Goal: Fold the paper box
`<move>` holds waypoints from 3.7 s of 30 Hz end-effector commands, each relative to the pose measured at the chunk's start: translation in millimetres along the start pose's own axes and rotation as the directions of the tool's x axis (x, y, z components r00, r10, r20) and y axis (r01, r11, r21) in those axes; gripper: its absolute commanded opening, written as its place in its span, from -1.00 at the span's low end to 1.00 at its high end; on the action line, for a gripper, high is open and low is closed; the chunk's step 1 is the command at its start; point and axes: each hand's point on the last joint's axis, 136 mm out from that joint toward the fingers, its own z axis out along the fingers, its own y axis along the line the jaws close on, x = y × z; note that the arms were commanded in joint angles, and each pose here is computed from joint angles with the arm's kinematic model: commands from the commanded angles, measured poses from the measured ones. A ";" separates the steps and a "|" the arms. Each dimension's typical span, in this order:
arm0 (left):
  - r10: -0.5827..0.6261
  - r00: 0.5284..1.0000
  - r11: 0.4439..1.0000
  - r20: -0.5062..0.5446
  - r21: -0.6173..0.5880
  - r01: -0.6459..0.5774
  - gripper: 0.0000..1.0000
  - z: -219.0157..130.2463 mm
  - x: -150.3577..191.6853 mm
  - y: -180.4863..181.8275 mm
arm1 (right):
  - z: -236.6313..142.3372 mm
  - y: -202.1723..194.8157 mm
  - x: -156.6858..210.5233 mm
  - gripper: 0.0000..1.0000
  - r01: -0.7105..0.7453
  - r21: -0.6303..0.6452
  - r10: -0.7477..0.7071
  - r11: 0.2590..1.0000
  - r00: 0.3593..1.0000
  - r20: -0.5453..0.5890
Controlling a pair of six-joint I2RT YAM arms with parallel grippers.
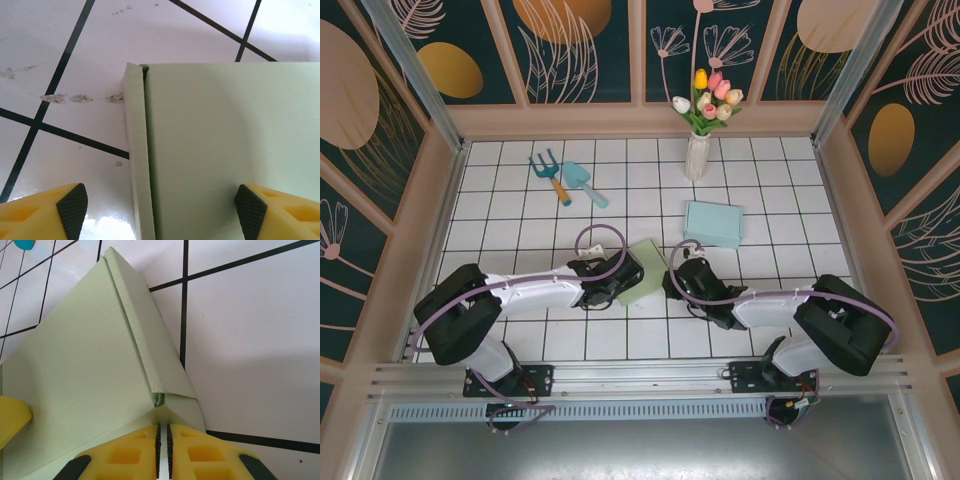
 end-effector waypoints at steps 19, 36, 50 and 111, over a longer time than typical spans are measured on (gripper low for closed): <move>0.540 0.811 0.768 0.227 0.260 -0.585 0.73 14.5 -85.4 -96.1 | -1.5 -10.2 7.6 -0.98 -0.141 -0.062 0.136 0.988 0.988 -0.080; 0.520 0.854 0.717 0.008 0.539 -0.442 0.39 50.4 -9.7 -116.8 | 15.7 -23.9 3.8 -0.99 -0.171 -0.069 0.164 0.983 0.981 -0.104; 0.427 0.901 0.822 0.076 0.381 -0.422 0.49 41.9 -45.1 -113.9 | 11.0 -23.3 -8.2 -0.96 -0.175 -0.068 0.170 0.982 0.983 -0.063; 0.201 0.930 0.975 0.308 0.026 -0.220 0.65 -1.7 -143.5 -8.7 | -12.4 33.9 37.4 -0.31 0.031 0.047 -0.035 0.998 0.996 0.083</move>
